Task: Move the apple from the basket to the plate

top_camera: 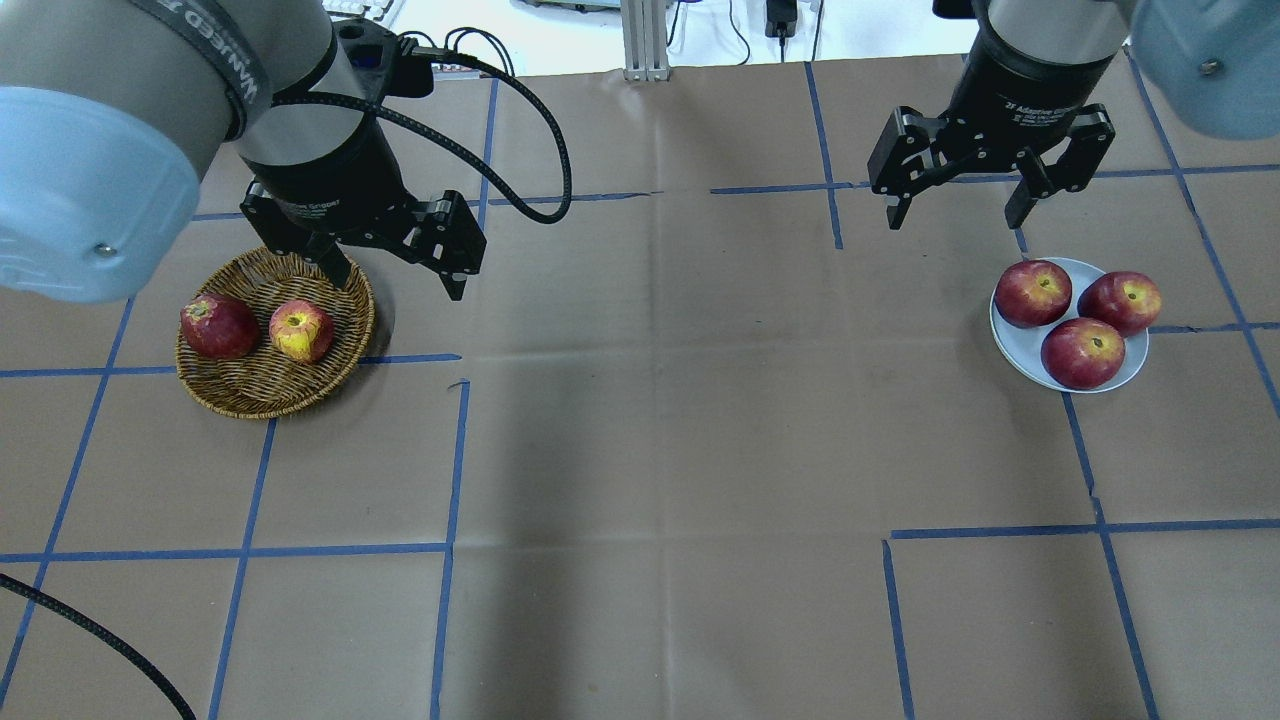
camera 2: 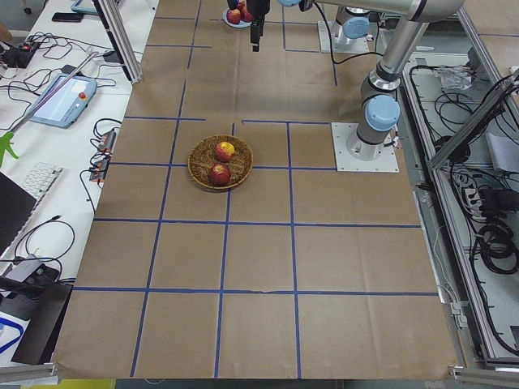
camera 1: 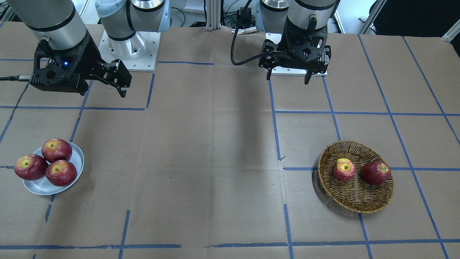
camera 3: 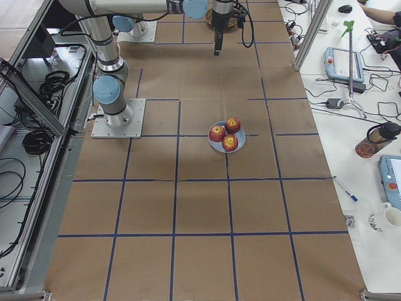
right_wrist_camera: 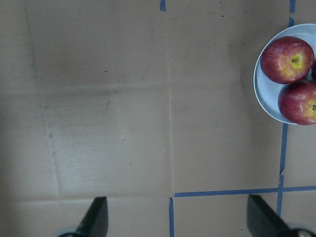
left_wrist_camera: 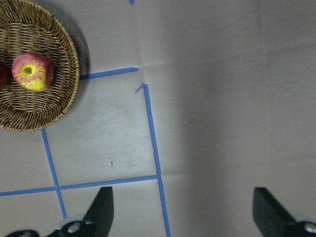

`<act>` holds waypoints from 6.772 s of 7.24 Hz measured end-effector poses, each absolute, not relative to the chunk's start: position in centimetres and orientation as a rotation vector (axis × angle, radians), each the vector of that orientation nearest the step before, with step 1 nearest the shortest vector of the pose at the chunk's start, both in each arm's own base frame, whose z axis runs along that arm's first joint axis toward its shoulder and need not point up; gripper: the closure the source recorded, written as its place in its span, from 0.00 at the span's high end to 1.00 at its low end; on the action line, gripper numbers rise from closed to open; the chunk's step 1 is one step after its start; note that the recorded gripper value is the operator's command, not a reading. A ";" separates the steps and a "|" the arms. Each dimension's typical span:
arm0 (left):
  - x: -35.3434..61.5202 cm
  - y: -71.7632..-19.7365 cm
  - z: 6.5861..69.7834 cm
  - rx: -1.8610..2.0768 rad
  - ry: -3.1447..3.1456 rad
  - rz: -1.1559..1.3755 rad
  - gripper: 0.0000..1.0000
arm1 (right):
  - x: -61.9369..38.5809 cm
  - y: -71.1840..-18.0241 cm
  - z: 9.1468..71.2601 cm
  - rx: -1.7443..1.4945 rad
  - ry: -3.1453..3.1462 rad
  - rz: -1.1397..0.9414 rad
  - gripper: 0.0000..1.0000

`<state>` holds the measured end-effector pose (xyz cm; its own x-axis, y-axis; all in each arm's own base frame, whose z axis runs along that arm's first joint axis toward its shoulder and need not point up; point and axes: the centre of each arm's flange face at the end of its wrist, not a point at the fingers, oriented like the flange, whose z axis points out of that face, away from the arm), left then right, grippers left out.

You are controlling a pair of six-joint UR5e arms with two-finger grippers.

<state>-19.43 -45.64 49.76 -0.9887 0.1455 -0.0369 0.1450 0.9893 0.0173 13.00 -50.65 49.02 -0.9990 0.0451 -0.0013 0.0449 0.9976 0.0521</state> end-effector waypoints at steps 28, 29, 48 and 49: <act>6.3 -58.1 22.3 0.701 3.034 0.075 0.98 | 13.0 -50.7 49.2 0.071 3.134 0.073 1.00; 6.4 -58.3 21.4 0.700 3.036 0.083 0.98 | 13.0 -50.7 49.3 0.071 3.134 0.071 1.00; -37.1 -55.5 22.9 0.317 3.093 -0.070 0.56 | 13.2 -50.4 49.4 0.067 3.133 0.066 1.00; -38.0 -55.3 21.6 0.332 3.093 -0.081 0.57 | 13.2 -50.4 49.4 0.068 3.133 0.068 1.00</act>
<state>-37.99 -55.27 21.59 -0.9768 0.2113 -0.0347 0.2128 0.9759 -0.0483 13.20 -50.38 49.38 -0.9990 0.0432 -0.0065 0.0429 0.9981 0.0433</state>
